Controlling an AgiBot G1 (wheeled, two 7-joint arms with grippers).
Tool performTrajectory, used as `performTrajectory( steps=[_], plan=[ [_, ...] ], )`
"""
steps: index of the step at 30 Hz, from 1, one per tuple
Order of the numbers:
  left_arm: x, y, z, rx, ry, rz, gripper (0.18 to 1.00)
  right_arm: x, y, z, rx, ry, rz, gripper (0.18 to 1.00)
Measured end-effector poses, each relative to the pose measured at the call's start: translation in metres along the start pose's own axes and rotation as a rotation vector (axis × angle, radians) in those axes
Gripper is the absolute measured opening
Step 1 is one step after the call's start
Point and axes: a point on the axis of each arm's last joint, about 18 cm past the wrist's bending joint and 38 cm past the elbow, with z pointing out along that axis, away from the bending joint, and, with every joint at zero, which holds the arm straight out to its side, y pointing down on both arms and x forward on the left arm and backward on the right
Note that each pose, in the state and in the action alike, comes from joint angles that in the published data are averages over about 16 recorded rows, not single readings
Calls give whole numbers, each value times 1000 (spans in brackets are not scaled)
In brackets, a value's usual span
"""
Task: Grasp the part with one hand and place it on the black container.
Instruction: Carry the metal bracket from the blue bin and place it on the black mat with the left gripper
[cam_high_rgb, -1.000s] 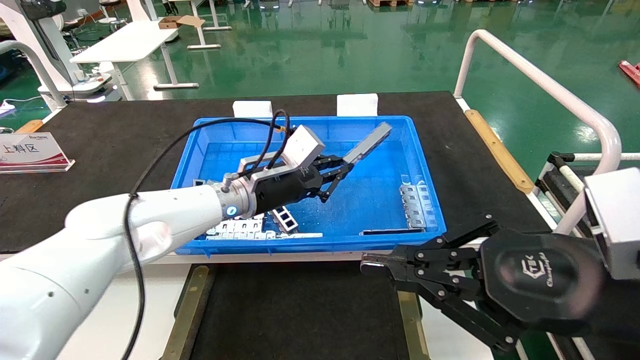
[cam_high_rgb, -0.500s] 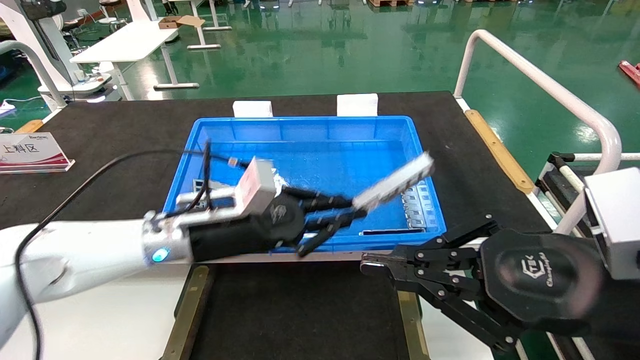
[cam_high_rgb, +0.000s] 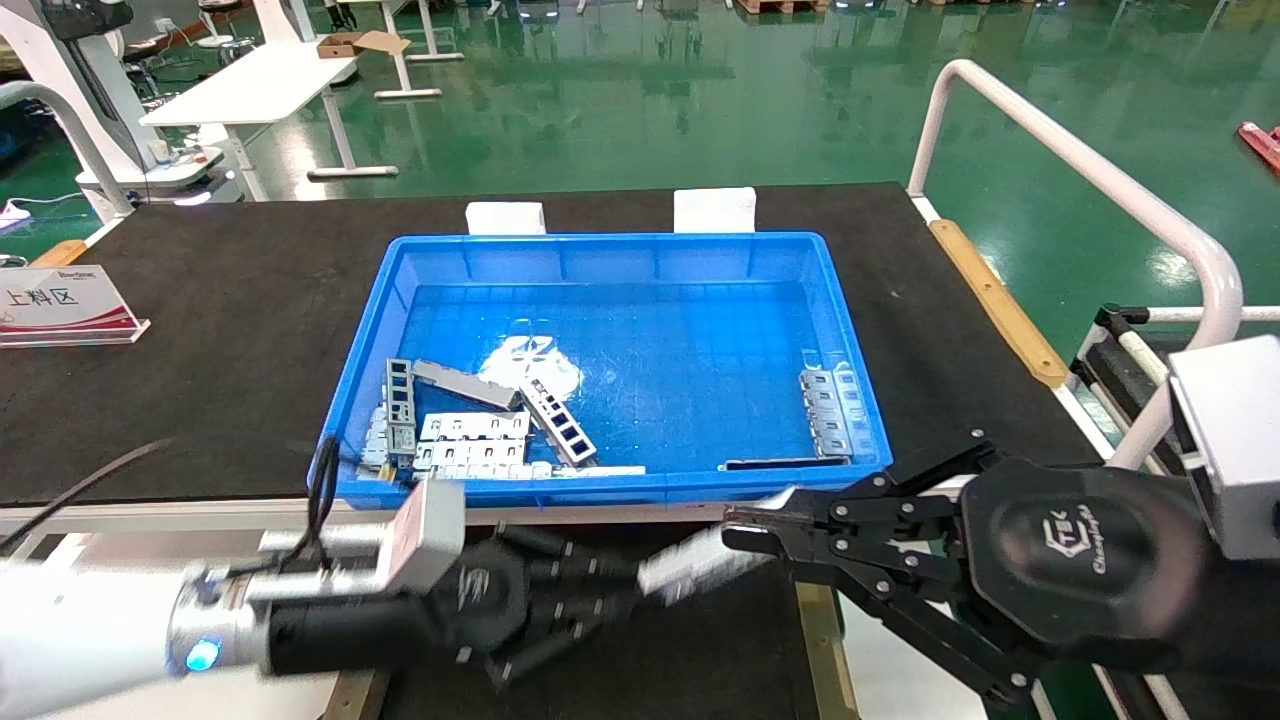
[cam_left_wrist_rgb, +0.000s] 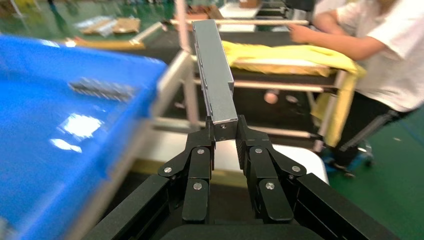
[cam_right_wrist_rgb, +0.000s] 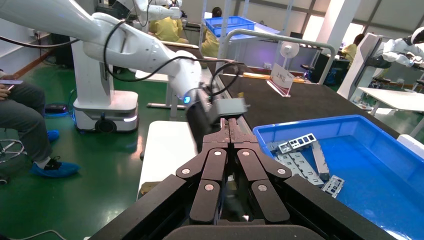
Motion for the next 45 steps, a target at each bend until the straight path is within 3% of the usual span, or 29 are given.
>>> performTrajectory(
  steps=[15,25,36,45],
  plan=[
    [77,79,-12,-102,-63,-220,263,0,0,0,0,0,0,191],
    [120,123,3,-134,-232,-412,263,0,0,0,0,0,0,191],
    [129,147,33,-99,-502,-609,262,0,0,0,0,0,0,191],
    [126,159,61,-54,-677,-710,262,0,0,0,0,0,0,191]
  ],
)
